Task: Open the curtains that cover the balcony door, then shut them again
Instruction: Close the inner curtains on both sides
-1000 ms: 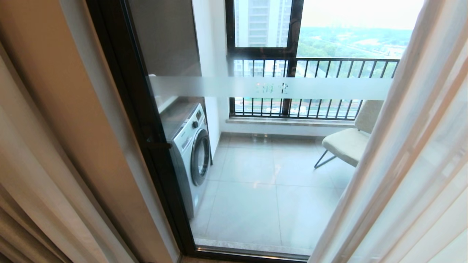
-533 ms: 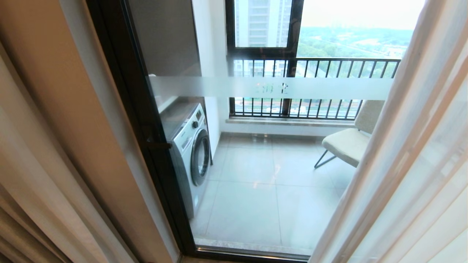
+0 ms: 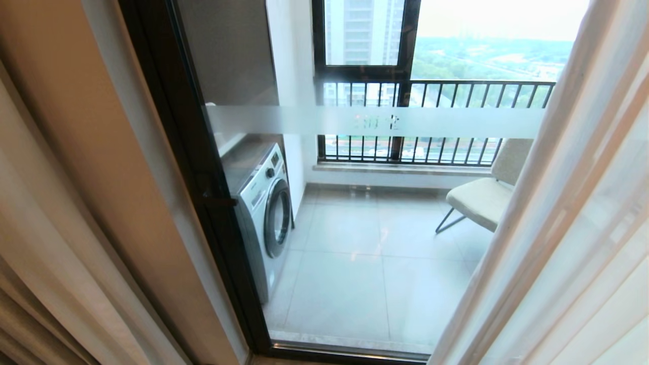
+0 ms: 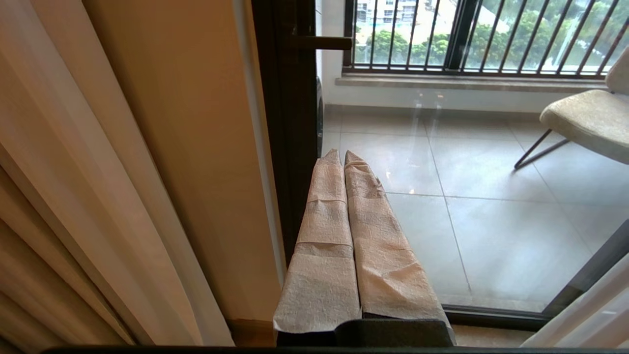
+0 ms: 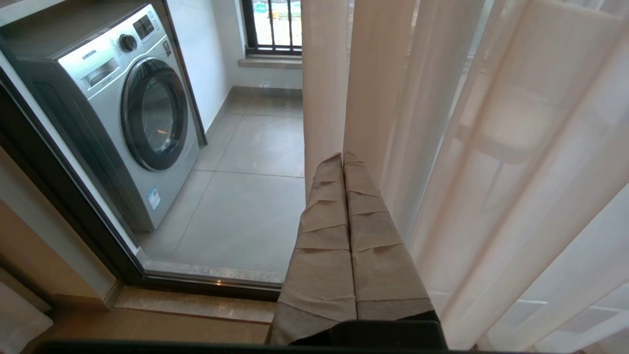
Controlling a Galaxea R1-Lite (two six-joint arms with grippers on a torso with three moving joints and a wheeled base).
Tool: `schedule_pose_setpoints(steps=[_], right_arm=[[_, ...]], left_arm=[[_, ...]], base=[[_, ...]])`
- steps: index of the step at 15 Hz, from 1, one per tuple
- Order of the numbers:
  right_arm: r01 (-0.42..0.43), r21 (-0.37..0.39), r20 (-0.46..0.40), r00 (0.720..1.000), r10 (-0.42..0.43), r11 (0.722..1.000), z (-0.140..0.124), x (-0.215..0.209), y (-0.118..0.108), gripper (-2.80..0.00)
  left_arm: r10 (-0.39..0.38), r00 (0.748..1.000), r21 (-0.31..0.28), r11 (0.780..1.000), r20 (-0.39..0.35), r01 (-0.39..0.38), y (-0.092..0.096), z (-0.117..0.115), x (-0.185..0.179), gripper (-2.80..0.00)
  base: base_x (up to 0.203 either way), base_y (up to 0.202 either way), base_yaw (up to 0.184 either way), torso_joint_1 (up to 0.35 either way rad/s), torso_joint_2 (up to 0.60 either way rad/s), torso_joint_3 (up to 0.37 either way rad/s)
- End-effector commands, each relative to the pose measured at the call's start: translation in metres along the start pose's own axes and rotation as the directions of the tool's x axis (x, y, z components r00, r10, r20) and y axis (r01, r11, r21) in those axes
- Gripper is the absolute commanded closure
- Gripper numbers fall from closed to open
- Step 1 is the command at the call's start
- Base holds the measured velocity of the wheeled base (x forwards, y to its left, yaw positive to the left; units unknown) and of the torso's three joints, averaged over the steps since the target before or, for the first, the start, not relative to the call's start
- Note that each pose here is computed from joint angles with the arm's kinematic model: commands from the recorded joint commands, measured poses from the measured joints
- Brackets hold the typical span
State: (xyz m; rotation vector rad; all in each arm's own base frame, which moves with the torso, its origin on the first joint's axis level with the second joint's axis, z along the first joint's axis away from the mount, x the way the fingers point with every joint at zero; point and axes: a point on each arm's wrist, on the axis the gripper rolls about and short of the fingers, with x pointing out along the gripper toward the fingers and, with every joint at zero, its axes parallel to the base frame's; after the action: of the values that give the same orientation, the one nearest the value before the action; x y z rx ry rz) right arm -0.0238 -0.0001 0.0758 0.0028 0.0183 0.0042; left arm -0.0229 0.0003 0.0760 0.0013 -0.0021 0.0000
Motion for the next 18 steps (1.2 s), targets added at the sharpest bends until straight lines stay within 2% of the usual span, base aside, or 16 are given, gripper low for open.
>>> schedule_pose_setpoints(steps=[1,4,13,18], right_arm=[[0.000,0.000,0.000,1.000,0.000,1.000,0.0000,0.0000,0.0000,0.00],[0.000,0.000,-0.002,1.000,0.000,1.000,0.0000,0.0001,0.0000,0.00],[0.000,0.000,-0.001,1.000,0.000,1.000,0.0000,0.0000,0.0000,0.00],[0.000,0.000,-0.001,1.000,0.000,1.000,0.0000,0.0000,0.0000,0.00]], left_arm=[[0.000,1.000,0.000,1.000,0.001,0.000,0.0000,0.0001,-0.0001,0.00],[-0.002,1.000,0.000,1.000,0.001,0.002,0.0000,0.0001,-0.0001,0.00],[0.001,1.000,0.002,1.000,0.000,-0.001,0.0000,-0.0001,0.0000,0.00],[0.000,1.000,0.000,1.000,0.001,0.000,0.0000,0.0001,-0.0001,0.00]], base=[[0.000,0.000,0.000,0.000,0.00,0.000],[0.002,0.063,-0.003,-0.003,0.00,0.002],[0.000,0.184,0.000,0.003,0.00,0.003],[0.000,0.018,-0.001,0.000,0.00,0.000]])
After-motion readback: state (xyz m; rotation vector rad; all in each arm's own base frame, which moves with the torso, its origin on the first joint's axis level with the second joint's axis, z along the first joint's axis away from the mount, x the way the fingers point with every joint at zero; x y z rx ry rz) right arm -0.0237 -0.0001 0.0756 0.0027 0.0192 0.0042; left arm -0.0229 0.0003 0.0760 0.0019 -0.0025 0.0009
